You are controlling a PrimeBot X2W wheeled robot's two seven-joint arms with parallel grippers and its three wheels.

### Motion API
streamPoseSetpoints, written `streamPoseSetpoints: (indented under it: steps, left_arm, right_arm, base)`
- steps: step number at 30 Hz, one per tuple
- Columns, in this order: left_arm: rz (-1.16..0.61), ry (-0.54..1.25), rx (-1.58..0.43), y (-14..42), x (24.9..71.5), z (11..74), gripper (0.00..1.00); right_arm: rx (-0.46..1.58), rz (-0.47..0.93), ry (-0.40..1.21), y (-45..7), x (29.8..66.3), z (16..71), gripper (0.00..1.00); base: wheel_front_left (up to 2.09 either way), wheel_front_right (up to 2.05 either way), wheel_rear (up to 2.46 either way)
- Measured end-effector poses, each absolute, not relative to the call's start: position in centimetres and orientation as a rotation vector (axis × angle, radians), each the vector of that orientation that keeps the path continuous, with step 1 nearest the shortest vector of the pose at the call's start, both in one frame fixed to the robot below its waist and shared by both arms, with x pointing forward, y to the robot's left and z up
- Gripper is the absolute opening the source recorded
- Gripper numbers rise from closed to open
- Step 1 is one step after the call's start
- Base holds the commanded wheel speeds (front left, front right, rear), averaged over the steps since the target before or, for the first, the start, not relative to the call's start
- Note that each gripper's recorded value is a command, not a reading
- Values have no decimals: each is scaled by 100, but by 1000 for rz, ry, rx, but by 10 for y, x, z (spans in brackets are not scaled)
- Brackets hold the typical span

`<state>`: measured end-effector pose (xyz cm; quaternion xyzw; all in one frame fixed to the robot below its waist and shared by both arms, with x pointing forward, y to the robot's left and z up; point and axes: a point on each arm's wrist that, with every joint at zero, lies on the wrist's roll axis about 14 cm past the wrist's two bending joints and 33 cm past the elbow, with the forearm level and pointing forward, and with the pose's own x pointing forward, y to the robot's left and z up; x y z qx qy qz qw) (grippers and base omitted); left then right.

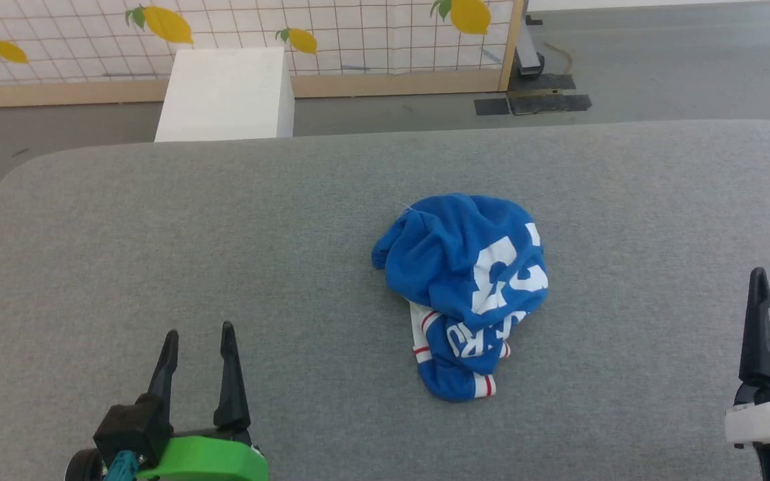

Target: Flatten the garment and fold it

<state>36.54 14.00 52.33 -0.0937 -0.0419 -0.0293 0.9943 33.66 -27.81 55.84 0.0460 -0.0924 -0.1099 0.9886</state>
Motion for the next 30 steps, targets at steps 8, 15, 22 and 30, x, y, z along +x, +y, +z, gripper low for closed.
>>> streamPoseSetpoints:
  steps: [8, 15, 22, 30]
  left_arm:
    - [-27, -113, -222, 148, 361, 527, 100]
    - [-27, -119, -234, 149, 359, 526, 100]
    - [-29, -75, -230, 146, 362, 510, 100]
    - [-27, -42, -232, 147, 377, 497, 100]
  right_arm:
    - [113, -194, -128, -268, 343, 536, 100]
    - [100, -124, -122, -249, 373, 554, 100]
    - [79, -4, 32, -224, 429, 563, 100]
    - [-37, 107, 277, -217, 481, 537, 100]
  base:
    - [0, 0, 0]
    - [0, 0, 0]
    - [0, 0, 0]
    - [0, 0, 0]
